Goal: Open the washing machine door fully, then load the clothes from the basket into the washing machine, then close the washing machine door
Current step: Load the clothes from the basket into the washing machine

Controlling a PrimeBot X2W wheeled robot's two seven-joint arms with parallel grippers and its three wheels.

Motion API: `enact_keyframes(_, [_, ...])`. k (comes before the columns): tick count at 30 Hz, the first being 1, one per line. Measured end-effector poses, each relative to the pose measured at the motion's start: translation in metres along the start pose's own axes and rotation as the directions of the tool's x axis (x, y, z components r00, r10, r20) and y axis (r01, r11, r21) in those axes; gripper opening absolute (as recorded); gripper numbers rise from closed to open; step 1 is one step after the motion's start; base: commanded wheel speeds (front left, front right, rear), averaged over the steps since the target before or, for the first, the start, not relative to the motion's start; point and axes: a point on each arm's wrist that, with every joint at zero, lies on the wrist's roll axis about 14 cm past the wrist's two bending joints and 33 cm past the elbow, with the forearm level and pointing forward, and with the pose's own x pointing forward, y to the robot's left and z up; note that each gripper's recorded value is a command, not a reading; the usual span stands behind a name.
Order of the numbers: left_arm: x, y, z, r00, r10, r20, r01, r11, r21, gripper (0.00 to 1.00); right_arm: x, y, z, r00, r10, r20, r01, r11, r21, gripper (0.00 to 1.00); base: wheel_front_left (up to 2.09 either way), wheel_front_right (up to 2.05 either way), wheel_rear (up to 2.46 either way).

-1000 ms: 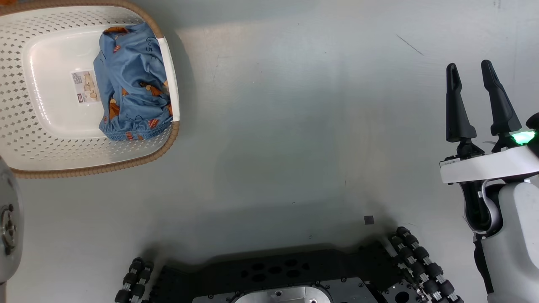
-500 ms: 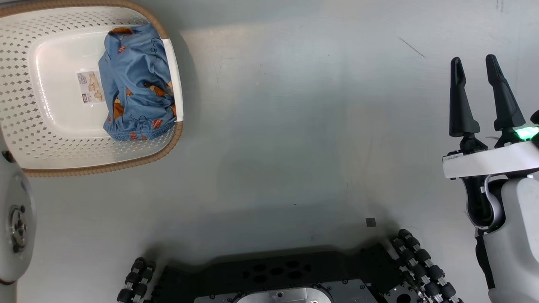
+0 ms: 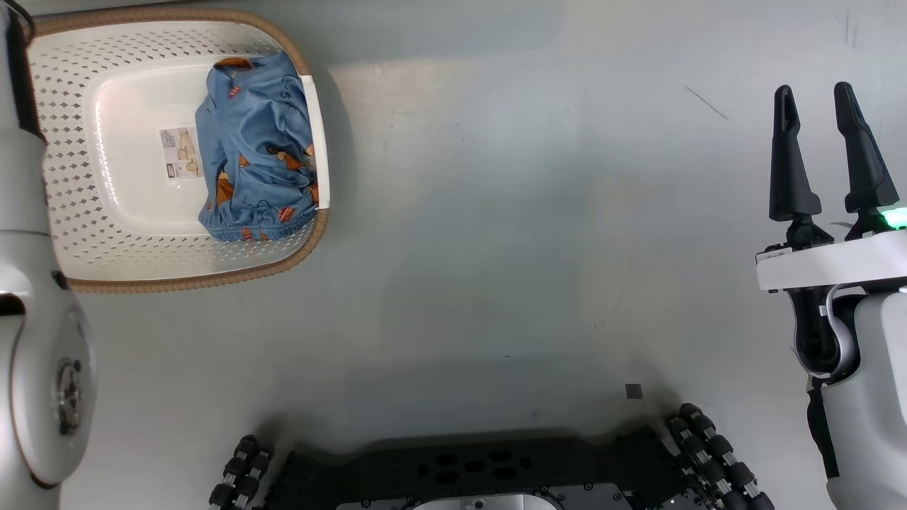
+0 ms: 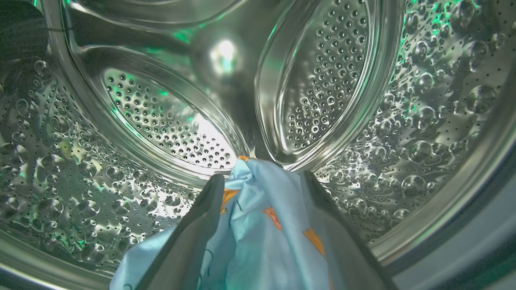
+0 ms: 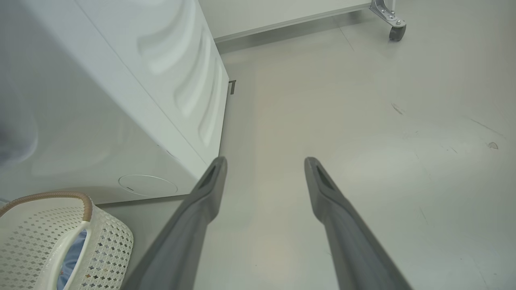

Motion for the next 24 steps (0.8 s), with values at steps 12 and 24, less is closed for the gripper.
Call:
enact_keyframes(12, [-0.023,0.008,0.010,1.000,0.016,-0.006,-0.016,1.000,0.009,1.00,0.002,0.014,0.012,0.999,0.037,0.032,-0.037,0.999,0.005,1.00,0.00,0.00,0.00])
enact_keyframes(24, [-0.051,0.020,0.019,0.998,0.057,0.030,-0.057,0.998,-0.024,1.00,0.002,0.024,0.021,0.996,0.073,0.050,-0.072,0.997,-0.014,1.00,0.00,0.00,0.00])
